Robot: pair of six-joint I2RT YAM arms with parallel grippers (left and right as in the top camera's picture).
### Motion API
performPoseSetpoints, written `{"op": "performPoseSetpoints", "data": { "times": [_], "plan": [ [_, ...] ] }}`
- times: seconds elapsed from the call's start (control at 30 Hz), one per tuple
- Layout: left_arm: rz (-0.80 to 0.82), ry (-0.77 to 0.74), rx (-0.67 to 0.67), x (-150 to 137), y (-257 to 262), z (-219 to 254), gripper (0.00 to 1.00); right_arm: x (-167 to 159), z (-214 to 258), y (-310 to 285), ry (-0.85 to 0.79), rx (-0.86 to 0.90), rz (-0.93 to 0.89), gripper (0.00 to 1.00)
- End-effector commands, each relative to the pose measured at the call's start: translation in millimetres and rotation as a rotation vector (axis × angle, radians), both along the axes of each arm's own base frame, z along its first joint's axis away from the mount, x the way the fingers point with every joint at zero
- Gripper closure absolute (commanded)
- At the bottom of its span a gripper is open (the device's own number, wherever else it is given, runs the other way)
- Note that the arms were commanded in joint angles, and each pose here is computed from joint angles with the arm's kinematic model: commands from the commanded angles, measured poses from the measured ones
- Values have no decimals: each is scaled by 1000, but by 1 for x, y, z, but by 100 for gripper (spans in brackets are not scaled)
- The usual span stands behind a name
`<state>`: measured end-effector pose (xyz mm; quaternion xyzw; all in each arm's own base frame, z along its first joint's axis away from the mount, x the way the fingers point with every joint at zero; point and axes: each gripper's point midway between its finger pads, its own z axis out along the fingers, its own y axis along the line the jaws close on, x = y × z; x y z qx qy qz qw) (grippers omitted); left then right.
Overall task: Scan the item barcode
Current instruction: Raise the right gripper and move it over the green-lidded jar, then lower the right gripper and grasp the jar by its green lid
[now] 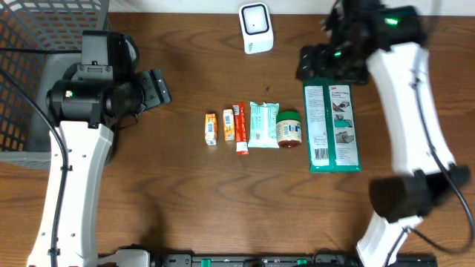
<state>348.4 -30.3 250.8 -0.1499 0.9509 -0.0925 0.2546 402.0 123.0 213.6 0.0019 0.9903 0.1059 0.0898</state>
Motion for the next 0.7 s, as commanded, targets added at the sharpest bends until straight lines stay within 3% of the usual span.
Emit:
{"op": "performPoseSetpoints", "data": {
  "times": [0.0, 0.47, 0.67],
  "plan": [
    [-6, -1, 1, 1, -1, 1, 15, 1, -45, 18, 116, -27, 35, 2],
    [-6, -1, 1, 1, -1, 1, 15, -3, -164, 33, 384, -110, 73, 1],
    [-6, -1, 1, 1, -1, 1, 15, -8, -182, 31, 423, -127, 73, 13]
  ]
}}
